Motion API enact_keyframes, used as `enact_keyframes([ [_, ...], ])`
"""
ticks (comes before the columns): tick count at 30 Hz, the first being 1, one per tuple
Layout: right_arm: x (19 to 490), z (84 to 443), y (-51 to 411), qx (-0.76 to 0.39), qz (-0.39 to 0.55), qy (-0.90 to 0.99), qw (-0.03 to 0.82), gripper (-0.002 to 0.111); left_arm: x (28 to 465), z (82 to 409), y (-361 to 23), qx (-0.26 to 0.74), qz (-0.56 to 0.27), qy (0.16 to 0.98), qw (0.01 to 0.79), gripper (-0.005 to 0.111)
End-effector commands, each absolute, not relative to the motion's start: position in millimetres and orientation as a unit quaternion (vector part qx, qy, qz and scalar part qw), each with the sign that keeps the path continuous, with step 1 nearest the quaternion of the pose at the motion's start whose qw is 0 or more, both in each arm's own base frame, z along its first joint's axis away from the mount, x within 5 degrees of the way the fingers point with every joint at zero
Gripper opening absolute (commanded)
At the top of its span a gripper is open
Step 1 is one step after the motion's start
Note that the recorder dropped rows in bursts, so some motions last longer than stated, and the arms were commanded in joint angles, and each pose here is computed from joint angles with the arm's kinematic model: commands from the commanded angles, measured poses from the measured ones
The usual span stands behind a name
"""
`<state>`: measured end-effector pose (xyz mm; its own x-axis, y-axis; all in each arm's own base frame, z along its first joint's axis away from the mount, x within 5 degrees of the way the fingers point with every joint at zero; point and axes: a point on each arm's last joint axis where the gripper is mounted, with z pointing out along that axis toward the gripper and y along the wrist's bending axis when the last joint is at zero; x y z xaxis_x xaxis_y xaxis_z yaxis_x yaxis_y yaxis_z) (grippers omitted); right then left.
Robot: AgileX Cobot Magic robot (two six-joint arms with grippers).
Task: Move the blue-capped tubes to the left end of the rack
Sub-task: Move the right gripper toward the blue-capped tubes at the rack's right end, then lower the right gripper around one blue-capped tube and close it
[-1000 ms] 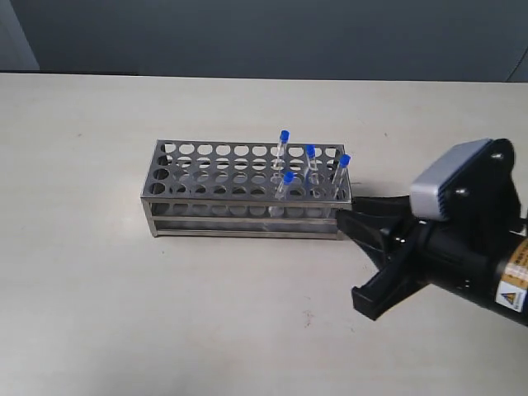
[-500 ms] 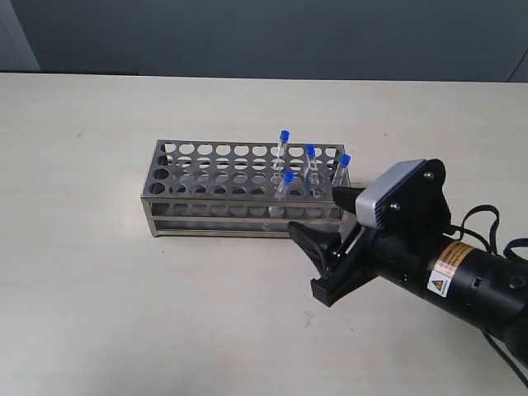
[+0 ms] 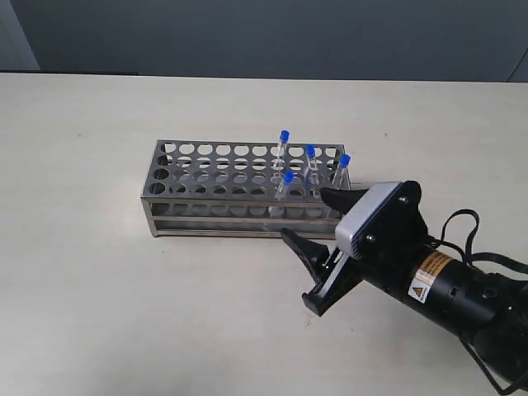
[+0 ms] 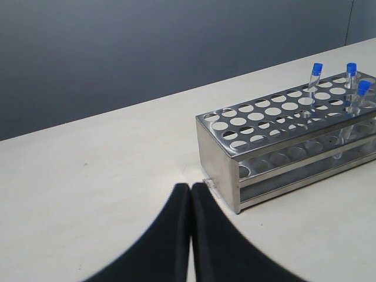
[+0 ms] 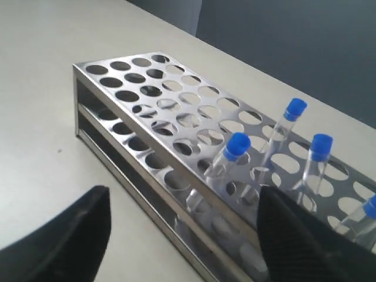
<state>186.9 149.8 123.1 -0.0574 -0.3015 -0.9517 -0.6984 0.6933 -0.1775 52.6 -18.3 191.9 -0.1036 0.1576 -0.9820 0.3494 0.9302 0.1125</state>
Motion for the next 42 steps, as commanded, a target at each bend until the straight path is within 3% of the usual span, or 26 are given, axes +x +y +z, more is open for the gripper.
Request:
enact_keyframes([
  [1, 194, 113, 152, -0.349, 0.154, 0.712, 0.59, 0.054, 52, 192, -19, 0.172, -0.078, 0.737, 0.649, 0.0],
  [5, 206, 113, 162, -0.349, 0.157, 0.703, 0.6, 0.042, 52, 192, -19, 0.172, -0.078, 0.737, 0.649, 0.0],
  [25, 236, 95, 188, -0.369, 0.163, 0.687, 0.604, 0.042, 52, 192, -19, 0.172, -0.078, 0.737, 0.649, 0.0],
  [28, 236, 95, 188, -0.369, 0.163, 0.687, 0.604, 0.036, 52, 192, -19, 0.172, -0.078, 0.737, 0.649, 0.0],
  [35, 236, 95, 188, -0.369, 0.163, 0.687, 0.604, 0.005, 52, 192, -19, 0.172, -0.078, 0.737, 0.649, 0.0],
  [42, 237, 95, 186, -0.357, 0.155, 0.693, 0.606, 0.004, 52, 192, -19, 0.172, -0.078, 0.737, 0.649, 0.0],
])
